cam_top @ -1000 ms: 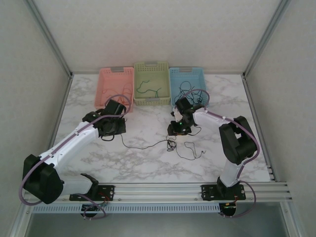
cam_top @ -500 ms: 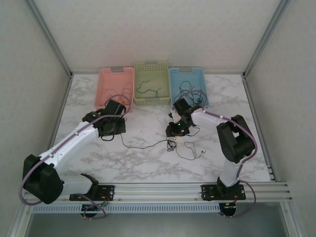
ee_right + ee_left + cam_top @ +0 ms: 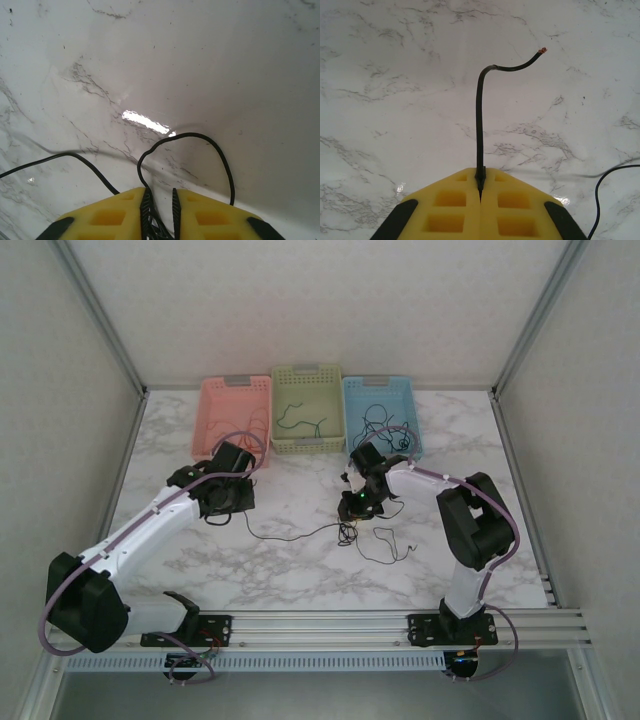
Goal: Untangle the cables
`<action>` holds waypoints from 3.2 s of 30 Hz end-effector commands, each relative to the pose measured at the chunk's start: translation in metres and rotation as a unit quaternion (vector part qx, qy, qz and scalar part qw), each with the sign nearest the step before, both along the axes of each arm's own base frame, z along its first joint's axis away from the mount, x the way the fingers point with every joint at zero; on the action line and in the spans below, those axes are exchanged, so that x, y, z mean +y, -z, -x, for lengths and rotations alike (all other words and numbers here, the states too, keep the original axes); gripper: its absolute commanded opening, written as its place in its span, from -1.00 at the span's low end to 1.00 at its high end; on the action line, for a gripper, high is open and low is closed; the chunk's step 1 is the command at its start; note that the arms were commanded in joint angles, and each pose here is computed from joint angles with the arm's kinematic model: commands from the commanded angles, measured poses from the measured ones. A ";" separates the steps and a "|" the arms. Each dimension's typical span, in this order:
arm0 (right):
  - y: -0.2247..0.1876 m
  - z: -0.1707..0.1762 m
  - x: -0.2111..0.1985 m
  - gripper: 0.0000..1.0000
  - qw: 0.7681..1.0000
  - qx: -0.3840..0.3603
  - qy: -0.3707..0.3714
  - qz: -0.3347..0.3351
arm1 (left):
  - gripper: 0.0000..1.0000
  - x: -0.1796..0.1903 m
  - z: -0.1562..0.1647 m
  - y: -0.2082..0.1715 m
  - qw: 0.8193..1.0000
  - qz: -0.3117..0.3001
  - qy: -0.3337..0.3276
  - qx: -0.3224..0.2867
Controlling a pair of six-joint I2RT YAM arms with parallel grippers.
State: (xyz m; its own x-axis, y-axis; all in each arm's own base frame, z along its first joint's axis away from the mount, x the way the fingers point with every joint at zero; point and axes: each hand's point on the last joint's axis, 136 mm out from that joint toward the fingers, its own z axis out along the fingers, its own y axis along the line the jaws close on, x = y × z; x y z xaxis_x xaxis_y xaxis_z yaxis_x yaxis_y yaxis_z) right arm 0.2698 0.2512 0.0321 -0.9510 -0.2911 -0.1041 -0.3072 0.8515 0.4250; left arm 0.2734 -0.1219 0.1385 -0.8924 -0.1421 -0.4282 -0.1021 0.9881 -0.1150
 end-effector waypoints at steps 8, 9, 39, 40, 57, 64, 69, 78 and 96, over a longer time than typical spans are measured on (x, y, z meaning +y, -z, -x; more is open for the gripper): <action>-0.020 0.005 0.006 -0.93 1.000 -0.016 -0.005 -0.025 | -1.00 0.009 0.000 -0.001 1.000 -0.023 -0.004 0.002; -0.024 0.003 0.006 -0.94 0.999 -0.023 -0.003 -0.026 | -1.00 0.009 0.000 -0.001 1.000 -0.023 -0.004 0.002; 0.004 0.022 0.007 -0.61 0.999 0.037 0.008 -0.033 | -1.00 0.011 0.001 -0.002 1.000 -0.026 -0.004 0.002; 0.003 0.021 0.007 -0.67 0.999 0.035 0.008 -0.034 | -1.00 0.011 0.001 -0.001 1.000 -0.027 -0.004 0.004; -0.031 -0.003 -0.001 -1.00 0.998 -0.045 0.043 -0.021 | -1.00 0.021 0.010 -0.010 0.999 -0.036 -0.012 -0.003; -0.037 -0.012 -0.011 -0.84 0.995 -0.068 0.072 -0.015 | -1.00 0.047 0.022 -0.034 0.996 -0.079 -0.025 -0.024; -0.032 -0.010 -0.006 -0.73 0.996 -0.053 0.071 -0.030 | -1.00 0.049 0.027 -0.039 0.997 -0.065 -0.027 -0.031; -0.011 -0.004 0.006 -0.57 0.996 -0.013 0.073 -0.049 | -1.00 0.032 0.023 -0.023 0.999 -0.025 -0.023 -0.016; -0.004 -0.008 -0.023 -0.30 0.993 -0.025 0.104 0.053 | -1.00 0.031 0.020 -0.019 0.999 -0.032 -0.024 -0.008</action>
